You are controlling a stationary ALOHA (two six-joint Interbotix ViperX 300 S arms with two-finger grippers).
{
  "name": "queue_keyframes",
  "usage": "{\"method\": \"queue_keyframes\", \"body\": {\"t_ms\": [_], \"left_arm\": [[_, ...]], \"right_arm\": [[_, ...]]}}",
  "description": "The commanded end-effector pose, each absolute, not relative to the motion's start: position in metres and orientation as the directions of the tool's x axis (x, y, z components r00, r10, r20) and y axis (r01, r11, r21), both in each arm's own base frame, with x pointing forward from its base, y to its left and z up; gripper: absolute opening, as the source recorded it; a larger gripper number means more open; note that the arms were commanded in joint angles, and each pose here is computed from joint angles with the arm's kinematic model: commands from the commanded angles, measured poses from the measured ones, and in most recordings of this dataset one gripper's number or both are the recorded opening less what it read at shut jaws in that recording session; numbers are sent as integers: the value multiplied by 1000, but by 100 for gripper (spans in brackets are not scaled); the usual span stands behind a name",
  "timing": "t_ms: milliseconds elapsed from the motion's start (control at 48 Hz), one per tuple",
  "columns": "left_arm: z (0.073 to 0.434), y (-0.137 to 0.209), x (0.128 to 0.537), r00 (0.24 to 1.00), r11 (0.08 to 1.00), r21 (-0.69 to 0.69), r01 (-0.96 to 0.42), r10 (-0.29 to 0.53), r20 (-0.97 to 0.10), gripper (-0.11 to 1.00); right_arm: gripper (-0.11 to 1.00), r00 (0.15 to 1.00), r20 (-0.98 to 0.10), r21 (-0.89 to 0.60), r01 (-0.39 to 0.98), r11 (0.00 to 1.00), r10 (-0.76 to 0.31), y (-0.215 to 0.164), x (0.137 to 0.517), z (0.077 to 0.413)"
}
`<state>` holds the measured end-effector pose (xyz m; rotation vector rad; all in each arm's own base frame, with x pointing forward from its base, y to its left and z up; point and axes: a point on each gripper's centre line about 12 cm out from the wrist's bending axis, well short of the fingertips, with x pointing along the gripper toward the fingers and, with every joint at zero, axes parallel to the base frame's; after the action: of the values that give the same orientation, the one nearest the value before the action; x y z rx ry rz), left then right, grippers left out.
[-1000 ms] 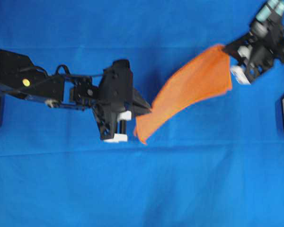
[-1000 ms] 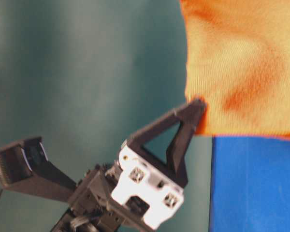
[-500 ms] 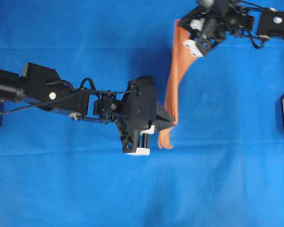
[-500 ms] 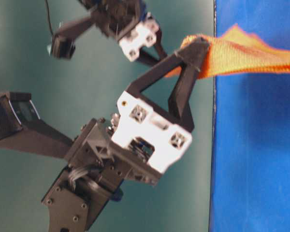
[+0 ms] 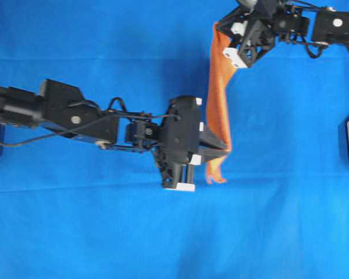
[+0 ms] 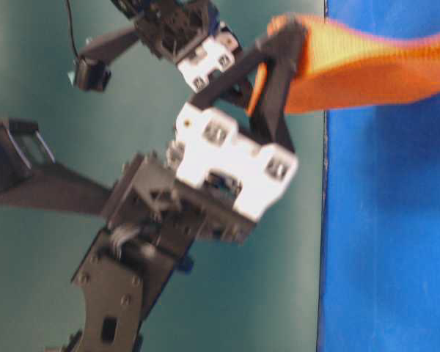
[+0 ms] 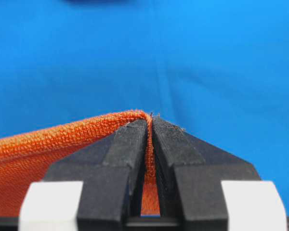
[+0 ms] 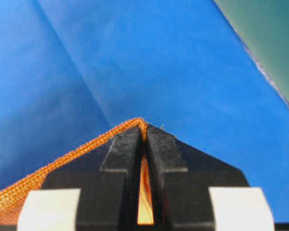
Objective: Fold the orange towel.
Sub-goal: 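Lift the towel and swing the right end up above the left gripper, then lay the towel down vertically, folding the right end over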
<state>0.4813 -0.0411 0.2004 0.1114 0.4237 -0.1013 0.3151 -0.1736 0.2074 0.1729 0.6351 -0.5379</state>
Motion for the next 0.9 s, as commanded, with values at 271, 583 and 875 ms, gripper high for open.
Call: {"method": "queue_keyframes", "body": {"t_ms": [271,583,875], "left_arm": [[215,-53,534,943,981,136,141,-91,-320,2],[187,-48,520,923,986,105,129,-81,-377,2],[148,-42,472,910,995,27,91,-73,-408,2]], "right_arm": [[3,666,-574,-18,572,820,-477,-170,276,227],[3,649,-606,-48,546,836,-459,-182,299,212],[3,672,-618,-34,496,867,-408,-197,347,181]]}}
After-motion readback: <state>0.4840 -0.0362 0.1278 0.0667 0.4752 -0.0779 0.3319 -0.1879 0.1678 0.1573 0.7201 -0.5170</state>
